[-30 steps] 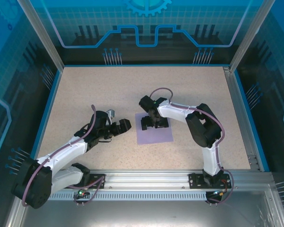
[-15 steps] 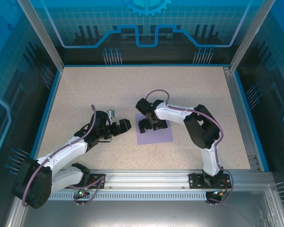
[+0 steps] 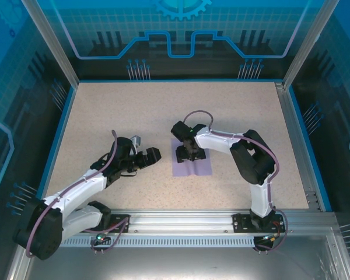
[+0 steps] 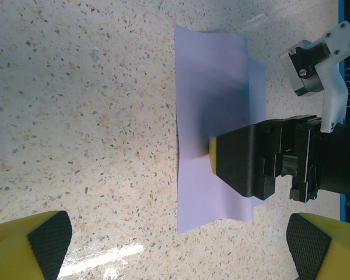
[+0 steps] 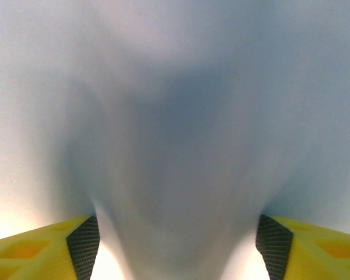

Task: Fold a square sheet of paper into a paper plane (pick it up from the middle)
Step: Fold the square sheet of paper in half at the center of the table.

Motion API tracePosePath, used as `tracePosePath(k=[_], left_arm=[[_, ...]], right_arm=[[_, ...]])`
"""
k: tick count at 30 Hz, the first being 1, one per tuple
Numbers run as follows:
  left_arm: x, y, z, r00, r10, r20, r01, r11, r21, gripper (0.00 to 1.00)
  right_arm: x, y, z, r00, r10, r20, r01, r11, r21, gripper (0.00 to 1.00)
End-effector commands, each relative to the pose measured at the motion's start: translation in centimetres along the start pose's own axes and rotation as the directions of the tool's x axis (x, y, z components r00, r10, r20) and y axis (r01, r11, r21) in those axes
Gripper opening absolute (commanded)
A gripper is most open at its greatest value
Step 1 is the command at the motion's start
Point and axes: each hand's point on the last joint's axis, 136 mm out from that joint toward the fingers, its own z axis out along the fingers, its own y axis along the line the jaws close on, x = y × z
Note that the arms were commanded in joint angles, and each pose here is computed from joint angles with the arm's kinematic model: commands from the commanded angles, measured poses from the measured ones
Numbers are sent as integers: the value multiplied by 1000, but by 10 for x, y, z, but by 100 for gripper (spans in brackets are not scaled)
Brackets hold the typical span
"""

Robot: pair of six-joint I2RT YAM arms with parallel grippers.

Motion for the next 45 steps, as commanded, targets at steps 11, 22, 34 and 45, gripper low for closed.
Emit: tracePosePath(k=[11,22,34,45], left_arm=[[-6,-9,-12,999,18,27,-18,1000,2,99],[-6,-6,-24,997,17,70,-17,1000,-6,99],[-6,-25,-12,1000,-5,24,3,996,94,99],[5,-53,18,992,25,-121,-2,983,181,92]], right_arm=[[-5,24,-30,999,42,17,-37,980,-195,24],[-23,53,-93,980,194,52,-116,759,-640,26],[-3,22,-23,951,277,-139,-297,687,-664,35],[11,-1,-26,969,227,-101,-244,799,-549,58]])
